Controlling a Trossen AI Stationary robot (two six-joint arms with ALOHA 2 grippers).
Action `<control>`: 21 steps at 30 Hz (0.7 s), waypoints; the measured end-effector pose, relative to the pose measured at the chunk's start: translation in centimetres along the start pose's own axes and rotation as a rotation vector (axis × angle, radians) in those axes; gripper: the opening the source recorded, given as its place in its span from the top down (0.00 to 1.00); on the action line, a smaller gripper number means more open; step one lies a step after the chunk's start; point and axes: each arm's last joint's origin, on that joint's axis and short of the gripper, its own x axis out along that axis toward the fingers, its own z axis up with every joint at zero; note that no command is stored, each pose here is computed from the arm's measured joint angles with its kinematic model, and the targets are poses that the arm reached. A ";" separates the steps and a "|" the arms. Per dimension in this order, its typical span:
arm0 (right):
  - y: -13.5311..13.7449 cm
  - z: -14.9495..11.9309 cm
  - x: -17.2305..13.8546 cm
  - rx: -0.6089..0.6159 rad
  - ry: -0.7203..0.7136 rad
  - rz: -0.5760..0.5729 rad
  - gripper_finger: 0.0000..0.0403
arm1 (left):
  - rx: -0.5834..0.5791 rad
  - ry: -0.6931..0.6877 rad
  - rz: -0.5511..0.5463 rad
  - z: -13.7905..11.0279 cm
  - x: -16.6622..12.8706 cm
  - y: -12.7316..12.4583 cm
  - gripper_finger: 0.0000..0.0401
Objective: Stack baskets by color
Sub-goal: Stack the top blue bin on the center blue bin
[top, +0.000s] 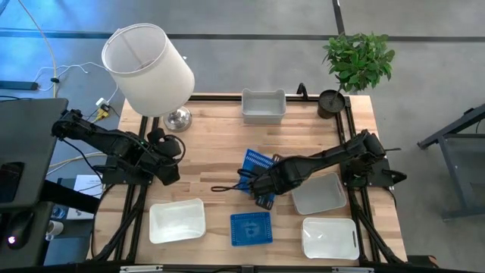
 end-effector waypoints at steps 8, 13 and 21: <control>1.0 -0.2 1.3 0.004 0.045 0.025 1.00 | -0.004 0.001 0.003 0.0 0.0 0.1 0.68; 1.5 -0.4 2.2 0.013 0.081 0.013 1.00 | -0.004 0.000 0.002 0.0 0.0 0.0 0.68; 2.1 -0.7 4.9 -0.040 0.179 -0.037 1.00 | -0.004 -0.001 0.002 0.0 0.0 0.0 0.68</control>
